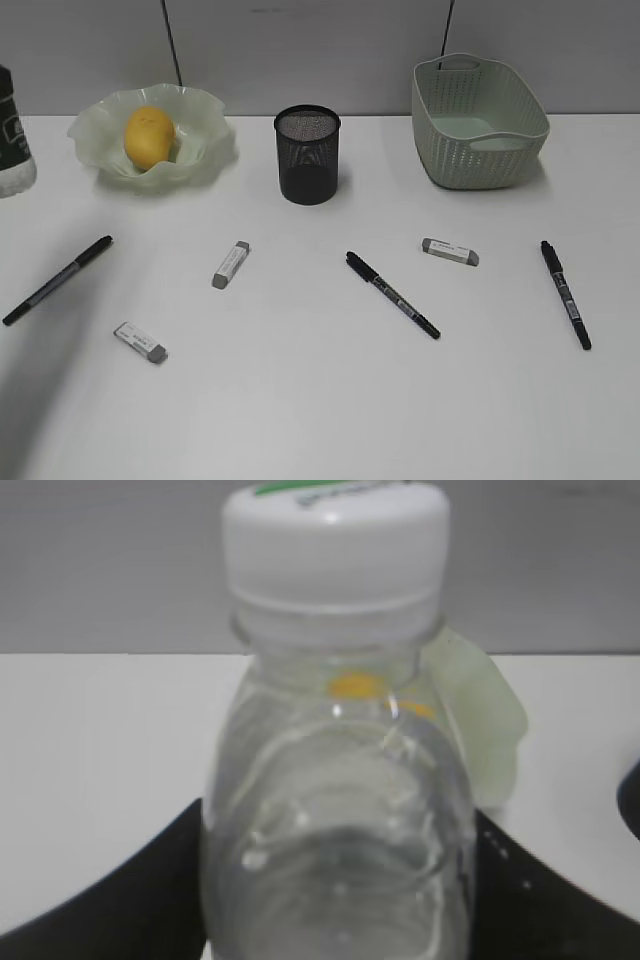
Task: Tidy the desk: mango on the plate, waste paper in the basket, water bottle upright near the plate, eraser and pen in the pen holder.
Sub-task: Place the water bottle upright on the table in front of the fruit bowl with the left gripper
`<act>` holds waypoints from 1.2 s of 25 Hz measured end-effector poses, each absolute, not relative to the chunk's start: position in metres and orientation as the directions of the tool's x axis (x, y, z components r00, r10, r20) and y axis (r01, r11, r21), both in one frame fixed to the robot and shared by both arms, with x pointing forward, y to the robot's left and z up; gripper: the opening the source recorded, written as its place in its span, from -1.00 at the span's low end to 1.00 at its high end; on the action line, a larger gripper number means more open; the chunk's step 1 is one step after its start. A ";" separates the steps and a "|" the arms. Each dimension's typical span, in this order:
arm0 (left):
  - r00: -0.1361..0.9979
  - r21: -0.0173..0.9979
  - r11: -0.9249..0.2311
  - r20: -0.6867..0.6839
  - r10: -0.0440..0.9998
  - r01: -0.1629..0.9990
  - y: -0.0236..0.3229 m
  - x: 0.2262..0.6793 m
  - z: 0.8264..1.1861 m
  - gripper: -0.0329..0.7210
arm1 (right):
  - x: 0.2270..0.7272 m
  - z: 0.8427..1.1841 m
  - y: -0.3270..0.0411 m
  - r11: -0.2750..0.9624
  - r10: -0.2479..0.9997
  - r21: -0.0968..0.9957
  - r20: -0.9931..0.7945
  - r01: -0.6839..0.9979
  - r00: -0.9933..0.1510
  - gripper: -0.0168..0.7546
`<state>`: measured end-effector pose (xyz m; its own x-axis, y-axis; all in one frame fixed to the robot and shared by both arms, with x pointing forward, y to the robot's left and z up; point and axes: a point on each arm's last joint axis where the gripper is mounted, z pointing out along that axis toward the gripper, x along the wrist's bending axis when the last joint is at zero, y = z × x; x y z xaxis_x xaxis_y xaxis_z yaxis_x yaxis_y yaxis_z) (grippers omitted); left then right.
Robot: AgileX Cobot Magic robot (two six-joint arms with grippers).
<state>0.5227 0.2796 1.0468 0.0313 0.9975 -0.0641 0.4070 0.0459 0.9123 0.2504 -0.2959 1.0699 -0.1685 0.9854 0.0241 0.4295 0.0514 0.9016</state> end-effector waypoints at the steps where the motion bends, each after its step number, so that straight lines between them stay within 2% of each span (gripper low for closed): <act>1: 0.010 0.924 0.051 -0.060 0.998 0.380 0.282 0.521 1.039 0.40 | 0.250 1.070 -0.296 0.051 0.985 0.902 0.024 0.430 -0.168 0.56; 6: -0.095 0.964 0.081 -0.058 0.994 0.254 0.292 0.521 1.009 0.40 | 0.250 1.070 -0.296 0.051 0.985 0.902 0.024 0.429 -0.168 0.56; 11: -0.157 0.975 0.144 -0.117 0.981 0.172 0.296 0.538 0.984 0.40 | 0.250 1.070 -0.296 0.051 0.985 0.902 0.024 0.429 -0.168 0.56; 20: -0.033 0.996 0.061 -0.059 0.998 0.061 0.285 0.563 0.926 0.40 | 0.250 1.070 -0.296 0.050 0.985 0.902 0.025 0.429 -0.168 0.56; 25: -0.011 0.990 0.055 -0.054 0.998 0.130 0.282 0.571 0.896 0.40 | 0.250 1.070 -0.296 0.051 0.985 0.902 0.024 0.428 -0.168 0.56; 30: 0.002 0.992 0.053 -0.053 0.999 0.117 0.279 0.583 0.890 0.40 | 0.250 1.070 -0.296 0.051 0.985 0.902 0.024 0.428 -0.168 0.56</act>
